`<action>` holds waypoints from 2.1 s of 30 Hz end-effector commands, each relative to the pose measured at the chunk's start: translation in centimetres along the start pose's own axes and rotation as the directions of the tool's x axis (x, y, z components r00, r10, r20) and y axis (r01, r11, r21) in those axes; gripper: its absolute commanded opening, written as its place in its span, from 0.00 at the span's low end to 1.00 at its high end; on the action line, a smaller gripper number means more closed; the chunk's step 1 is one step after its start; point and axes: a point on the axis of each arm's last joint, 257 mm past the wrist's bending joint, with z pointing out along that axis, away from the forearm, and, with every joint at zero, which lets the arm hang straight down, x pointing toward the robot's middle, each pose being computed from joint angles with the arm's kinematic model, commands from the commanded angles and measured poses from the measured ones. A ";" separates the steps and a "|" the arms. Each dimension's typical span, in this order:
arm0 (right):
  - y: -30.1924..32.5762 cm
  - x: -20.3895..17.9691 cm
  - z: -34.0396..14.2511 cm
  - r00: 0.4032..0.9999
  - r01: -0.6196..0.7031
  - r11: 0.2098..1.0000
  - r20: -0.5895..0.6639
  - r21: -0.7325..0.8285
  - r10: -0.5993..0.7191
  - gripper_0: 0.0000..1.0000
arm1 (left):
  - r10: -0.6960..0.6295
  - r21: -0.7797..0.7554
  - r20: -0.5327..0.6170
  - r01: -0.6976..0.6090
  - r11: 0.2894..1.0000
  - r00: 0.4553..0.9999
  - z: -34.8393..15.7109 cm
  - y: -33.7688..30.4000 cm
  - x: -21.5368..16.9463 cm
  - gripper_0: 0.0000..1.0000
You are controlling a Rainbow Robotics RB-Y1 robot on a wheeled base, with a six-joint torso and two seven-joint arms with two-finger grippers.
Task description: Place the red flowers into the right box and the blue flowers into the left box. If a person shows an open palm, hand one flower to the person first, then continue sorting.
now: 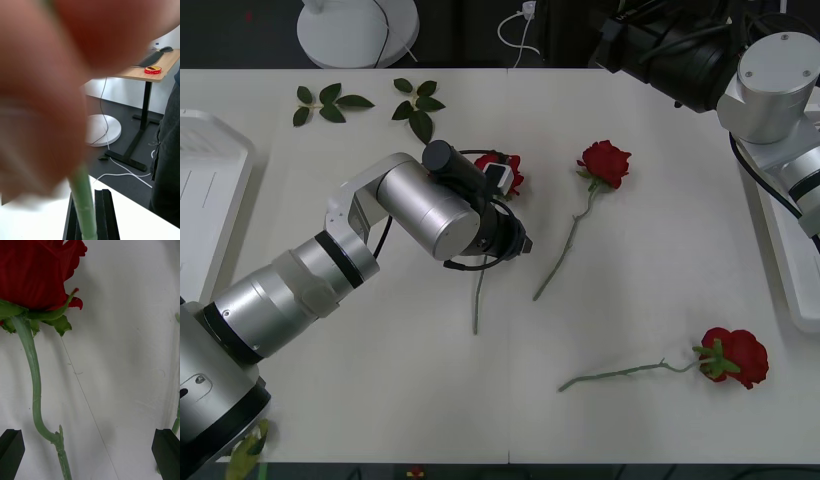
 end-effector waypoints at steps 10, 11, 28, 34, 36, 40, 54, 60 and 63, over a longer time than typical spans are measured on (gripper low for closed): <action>1.7 -3.9 1.3 0.996 0.066 0.997 0.056 -0.033 -0.064 0.03 | 0.052 0.017 0.050 -0.053 0.998 0.997 -0.8 -2.1 -2.7 1.00; 1.8 -3.9 1.3 0.996 0.067 0.997 0.057 -0.034 -0.065 0.29 | 0.052 0.017 0.050 -0.053 0.998 0.997 -0.8 -2.1 -2.7 1.00; 1.8 -3.8 0.6 0.997 0.065 0.995 0.035 -0.074 -0.063 0.98 | 0.052 0.017 0.050 -0.053 0.998 0.997 -0.8 -2.1 -2.7 1.00; 0.1 -3.3 -1.7 0.995 0.094 0.988 -0.025 -0.121 -0.098 0.98 | 0.052 0.017 0.050 -0.053 0.998 0.997 -0.8 -2.1 -2.7 1.00; -0.8 -2.9 -3.3 0.989 0.116 0.981 -0.069 -0.154 -0.128 0.98 | 0.052 0.017 0.050 -0.053 0.998 0.997 -0.8 -2.1 -2.7 1.00; -2.4 -1.7 -6.4 0.968 0.154 0.965 -0.161 -0.213 -0.190 0.98 | 0.052 0.017 0.050 -0.053 0.998 0.997 -0.8 -2.1 -2.7 1.00; -1.9 5.7 -17.0 0.805 -0.094 0.956 -0.586 -0.277 -0.091 0.98 | 0.052 0.017 0.050 -0.053 0.998 0.997 -0.8 -2.1 -2.7 1.00; 0.3 7.4 -19.4 0.601 -0.384 0.923 -0.758 0.002 0.252 0.98 | 0.052 0.017 0.050 -0.053 0.998 0.997 -0.8 -2.1 -2.7 1.00; 1.9 7.9 -20.4 0.457 -0.499 0.846 -0.771 0.189 0.442 0.98 | 0.052 0.017 0.050 -0.053 0.998 0.997 -0.8 -2.1 -2.7 1.00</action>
